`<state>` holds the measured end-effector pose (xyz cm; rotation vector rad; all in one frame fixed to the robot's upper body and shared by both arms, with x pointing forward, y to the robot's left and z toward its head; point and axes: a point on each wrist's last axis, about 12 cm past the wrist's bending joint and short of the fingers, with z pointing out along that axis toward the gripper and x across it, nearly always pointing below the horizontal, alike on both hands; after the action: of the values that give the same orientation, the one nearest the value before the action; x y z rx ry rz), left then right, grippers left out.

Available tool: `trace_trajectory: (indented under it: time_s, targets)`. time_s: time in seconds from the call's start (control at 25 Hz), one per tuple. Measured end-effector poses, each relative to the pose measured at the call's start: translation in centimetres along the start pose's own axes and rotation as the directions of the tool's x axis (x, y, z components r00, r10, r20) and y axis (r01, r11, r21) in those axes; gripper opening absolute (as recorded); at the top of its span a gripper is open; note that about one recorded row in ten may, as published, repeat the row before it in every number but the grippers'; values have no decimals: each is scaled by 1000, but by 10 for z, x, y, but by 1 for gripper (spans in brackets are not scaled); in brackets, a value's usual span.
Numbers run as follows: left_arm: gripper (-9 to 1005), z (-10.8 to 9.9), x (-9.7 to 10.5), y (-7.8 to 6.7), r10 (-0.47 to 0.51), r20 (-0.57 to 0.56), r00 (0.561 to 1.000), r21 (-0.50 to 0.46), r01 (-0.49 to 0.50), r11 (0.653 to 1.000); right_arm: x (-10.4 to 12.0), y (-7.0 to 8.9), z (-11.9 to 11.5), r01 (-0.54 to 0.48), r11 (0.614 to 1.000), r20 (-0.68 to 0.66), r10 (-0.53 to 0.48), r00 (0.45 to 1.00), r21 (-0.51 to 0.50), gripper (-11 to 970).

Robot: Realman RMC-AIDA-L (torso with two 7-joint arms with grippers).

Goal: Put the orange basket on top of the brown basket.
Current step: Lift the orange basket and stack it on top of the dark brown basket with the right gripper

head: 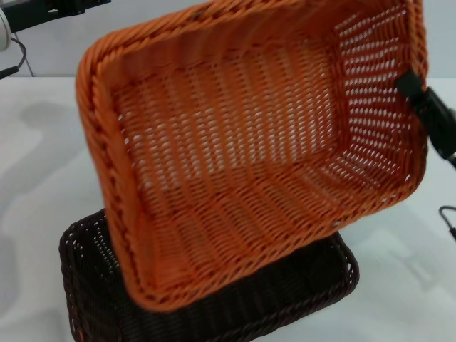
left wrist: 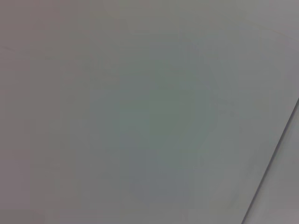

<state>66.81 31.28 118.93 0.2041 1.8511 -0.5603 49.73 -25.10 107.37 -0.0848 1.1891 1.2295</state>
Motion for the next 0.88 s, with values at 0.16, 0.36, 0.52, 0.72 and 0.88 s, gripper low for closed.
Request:
trace_trajectory:
  time_s: [0.16, 0.36, 0.52, 0.72, 0.88]
  targets:
    - [847, 1, -1, 1, 7, -3, 1000, -3, -7, 1000, 13, 8, -5, -34, 999, -10, 34, 999, -2, 159]
    - [847, 4, -1, 0, 13, -3, 1000, -5, -13, 1000, 29, 18, -9, -74, 997, -53, 74, 996, -5, 187]
    - [847, 6, -2, -1, 16, -4, 1000, -1, -16, 1000, 35, 20, -13, -88, 996, -73, 89, 993, 16, 210]
    - [847, 9, -2, -3, 20, -5, 1000, -1, -20, 1000, 42, 20, -22, -89, 994, -89, 95, 991, 70, 238]
    - [847, 11, -2, -4, 17, -2, 1000, -3, -17, 1000, 47, 17, -22, -95, 992, -157, 108, 982, 85, 261]
